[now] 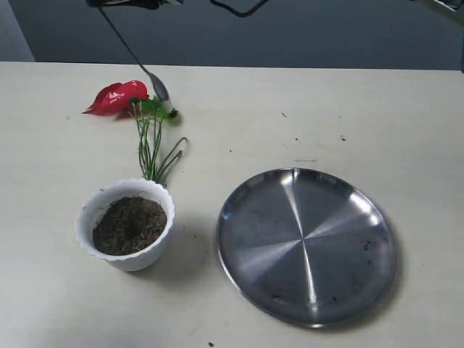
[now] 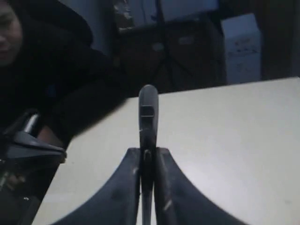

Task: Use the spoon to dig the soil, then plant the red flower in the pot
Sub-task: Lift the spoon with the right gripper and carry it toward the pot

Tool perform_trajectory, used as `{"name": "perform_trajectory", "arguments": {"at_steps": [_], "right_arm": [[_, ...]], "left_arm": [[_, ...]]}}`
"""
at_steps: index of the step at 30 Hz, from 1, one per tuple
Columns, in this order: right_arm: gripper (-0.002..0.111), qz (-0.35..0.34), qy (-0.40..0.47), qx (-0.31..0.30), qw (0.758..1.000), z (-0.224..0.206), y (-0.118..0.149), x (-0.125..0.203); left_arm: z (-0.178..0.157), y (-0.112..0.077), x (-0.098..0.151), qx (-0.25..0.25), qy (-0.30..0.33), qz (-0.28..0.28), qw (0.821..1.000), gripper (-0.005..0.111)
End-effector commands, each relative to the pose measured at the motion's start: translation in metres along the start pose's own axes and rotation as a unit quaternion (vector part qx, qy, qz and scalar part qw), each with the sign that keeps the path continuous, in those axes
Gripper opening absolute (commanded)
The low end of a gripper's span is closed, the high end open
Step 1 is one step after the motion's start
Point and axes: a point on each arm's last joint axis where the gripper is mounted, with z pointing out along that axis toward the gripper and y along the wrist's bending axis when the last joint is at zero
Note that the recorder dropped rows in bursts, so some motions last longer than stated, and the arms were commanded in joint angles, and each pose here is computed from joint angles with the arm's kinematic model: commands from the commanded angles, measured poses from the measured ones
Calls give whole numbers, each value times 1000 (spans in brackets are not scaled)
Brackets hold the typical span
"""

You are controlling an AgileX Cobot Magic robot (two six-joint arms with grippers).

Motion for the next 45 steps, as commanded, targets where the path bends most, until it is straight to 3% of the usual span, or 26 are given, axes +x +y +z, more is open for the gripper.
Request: {"name": "perform_trajectory", "arguments": {"at_steps": [1, 13, 19, 26, 28, 34, 36, 45], "right_arm": [[-1, -36, -36, -32, 998, 2, 19, -18], [-1, -37, -10, -38, 999, 8, 25, -10], [-1, -42, -33, 174, 983, 6, 4, -13], [-1, -36, -30, 358, 933, 4, 19, -6], [-1, -36, -16, 358, 933, 6, 28, 7], [-1, -40, -4, 258, 965, 28, 55, 39], [-1, -39, 3, 250, 967, 37, 62, 42], [-1, -49, -19, 227, 972, 43, 90, 21]], "left_arm": [[0, 0, 0, 0, -5, -1, 1000, 0], [0, 0, 0, 0, -5, -1, 1000, 0], [0, 0, 0, 0, -5, -1, 1000, 0], [0, 0, 0, 0, -5, -1, 1000, 0], [0, 0, 0, 0, -5, -1, 1000, 0], [0, 0, 0, 0, -5, -1, 1000, 0], [0, 0, 0, 0, -5, -1, 1000, 0], [0, 0, 0, 0, -5, -2, 1000, 0]]}}
